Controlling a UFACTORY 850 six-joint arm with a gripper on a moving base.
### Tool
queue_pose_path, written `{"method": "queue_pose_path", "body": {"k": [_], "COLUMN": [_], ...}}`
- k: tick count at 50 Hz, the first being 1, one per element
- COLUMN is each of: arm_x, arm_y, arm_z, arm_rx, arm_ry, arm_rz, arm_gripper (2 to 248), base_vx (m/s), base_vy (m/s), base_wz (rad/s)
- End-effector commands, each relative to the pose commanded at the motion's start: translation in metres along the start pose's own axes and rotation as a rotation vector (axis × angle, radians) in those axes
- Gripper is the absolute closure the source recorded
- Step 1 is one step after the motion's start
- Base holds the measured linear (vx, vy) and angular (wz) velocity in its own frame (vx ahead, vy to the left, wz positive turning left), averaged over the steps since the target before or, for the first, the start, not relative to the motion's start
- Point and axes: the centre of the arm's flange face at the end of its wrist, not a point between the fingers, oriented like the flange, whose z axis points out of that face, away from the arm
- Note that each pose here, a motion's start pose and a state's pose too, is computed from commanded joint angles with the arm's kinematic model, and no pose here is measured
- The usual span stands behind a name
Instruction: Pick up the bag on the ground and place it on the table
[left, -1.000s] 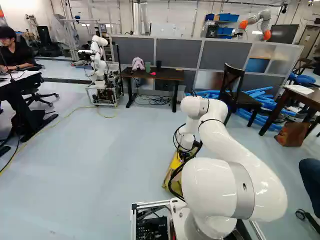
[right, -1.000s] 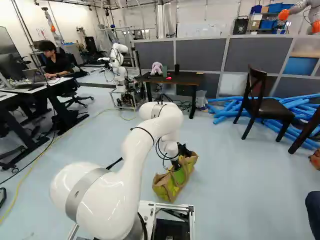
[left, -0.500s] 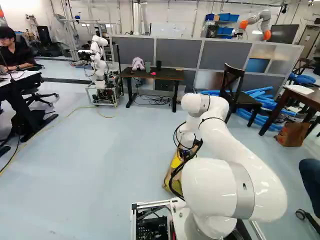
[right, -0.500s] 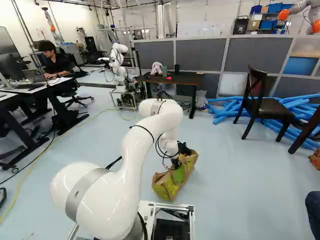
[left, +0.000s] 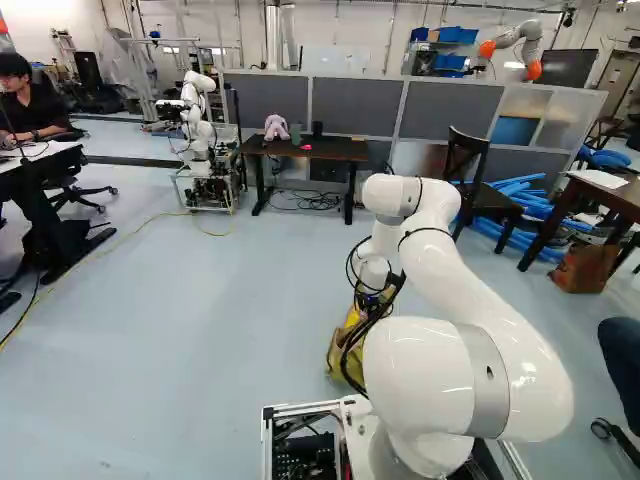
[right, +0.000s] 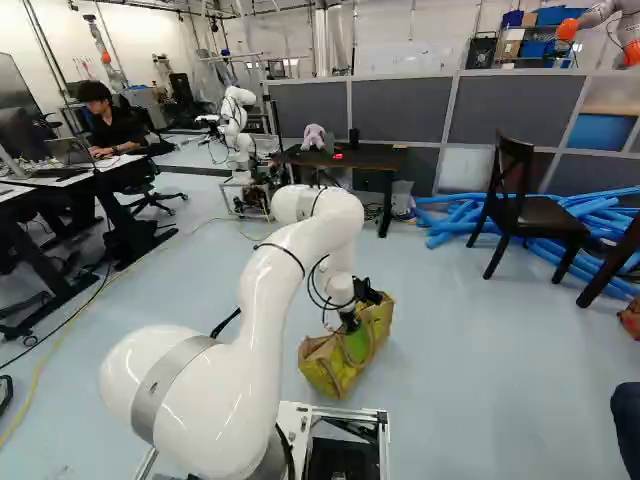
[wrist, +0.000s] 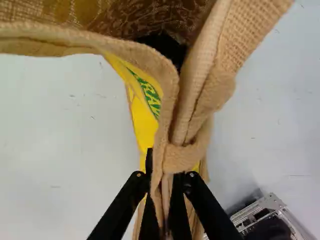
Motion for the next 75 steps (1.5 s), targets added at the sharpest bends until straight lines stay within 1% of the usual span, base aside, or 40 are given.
{"method": "queue_pose_path", "body": {"k": [18, 36, 52, 75], "arm_x": [-0.006, -0.016, -0.028, -0.049], "arm_y": [-0.012, -0.023, -0.031, -0.04], "arm_z": [-0.028, -0.057, -0.083, -0.121], "arm_rx": [0.004, 0.008, 0.011, 0.019], "arm_ry": [0.0, -0.001, -0.005, -0.011], "arm_rz": [-0.026, -0.055, -0.084, -0.148], "arm_gripper": [229, 229, 229, 229], "base_vx": [0.0, 0.0, 0.0, 0.0], "base_vy": [0.0, 0.0, 0.0, 0.0], "base_wz": [0.0, 0.0, 0.0, 0.0]}}
